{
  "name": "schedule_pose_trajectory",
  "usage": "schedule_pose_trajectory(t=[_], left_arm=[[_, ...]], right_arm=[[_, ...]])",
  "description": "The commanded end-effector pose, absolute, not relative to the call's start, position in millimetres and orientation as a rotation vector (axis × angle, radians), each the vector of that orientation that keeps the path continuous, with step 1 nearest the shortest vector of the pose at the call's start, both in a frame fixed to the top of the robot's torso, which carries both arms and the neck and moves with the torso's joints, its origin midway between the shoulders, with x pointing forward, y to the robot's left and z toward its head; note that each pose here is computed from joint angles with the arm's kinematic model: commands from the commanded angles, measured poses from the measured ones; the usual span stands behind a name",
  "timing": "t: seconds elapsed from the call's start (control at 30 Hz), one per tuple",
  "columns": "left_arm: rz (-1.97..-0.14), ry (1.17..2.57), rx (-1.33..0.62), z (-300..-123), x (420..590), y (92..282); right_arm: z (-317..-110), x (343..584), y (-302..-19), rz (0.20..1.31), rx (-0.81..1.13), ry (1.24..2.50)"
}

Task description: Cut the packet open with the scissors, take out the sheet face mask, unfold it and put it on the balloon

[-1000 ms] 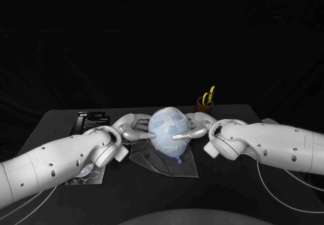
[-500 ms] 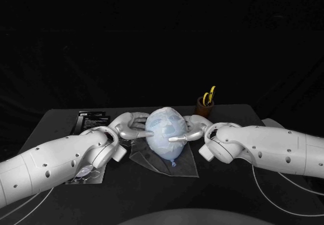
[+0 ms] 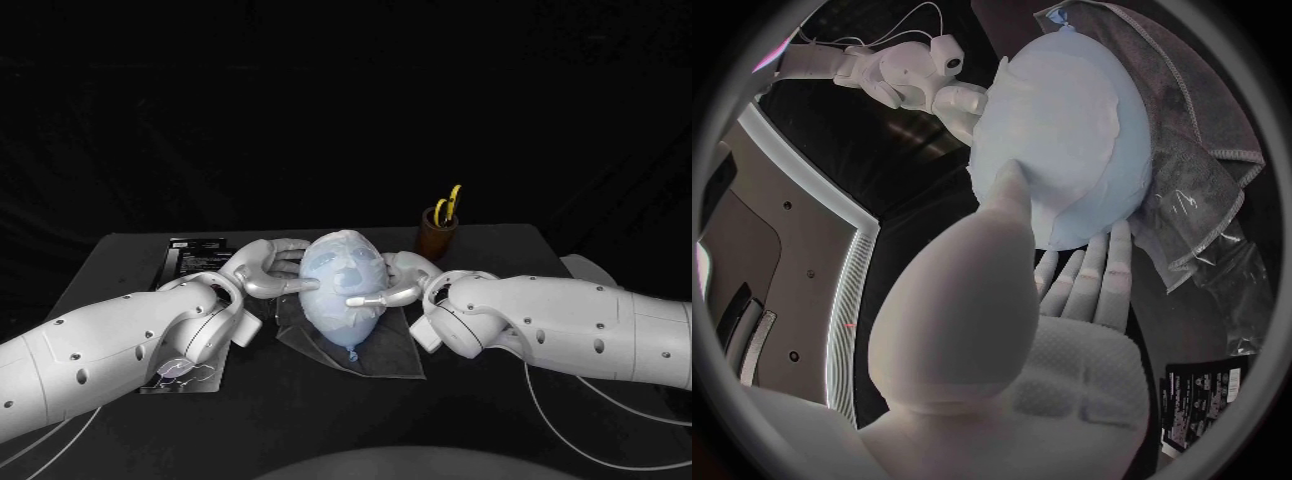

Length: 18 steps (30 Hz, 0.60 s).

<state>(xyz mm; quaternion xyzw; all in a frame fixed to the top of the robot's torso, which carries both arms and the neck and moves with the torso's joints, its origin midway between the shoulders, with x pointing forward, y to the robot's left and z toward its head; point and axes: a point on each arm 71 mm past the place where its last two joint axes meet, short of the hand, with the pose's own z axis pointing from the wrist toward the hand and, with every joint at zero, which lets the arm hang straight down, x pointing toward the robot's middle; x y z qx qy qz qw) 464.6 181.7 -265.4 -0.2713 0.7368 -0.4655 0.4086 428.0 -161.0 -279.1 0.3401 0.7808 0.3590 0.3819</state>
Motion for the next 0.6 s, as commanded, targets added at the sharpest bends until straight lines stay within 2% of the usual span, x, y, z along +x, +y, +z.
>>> schedule_pose_trajectory(t=[0.03,0.33,0.6], left_arm=[[-1.220,1.828,-0.686,-260.5,461.9,177.9],[-1.215,1.820,-0.705,-259.0,459.4,186.3],[-1.214,1.817,-0.714,-258.3,458.0,189.8]], right_arm=[[-281,421,-142,1.011,0.861,2.011],[-290,418,-125,1.051,0.873,2.022],[-294,418,-122,1.062,0.875,2.018]])
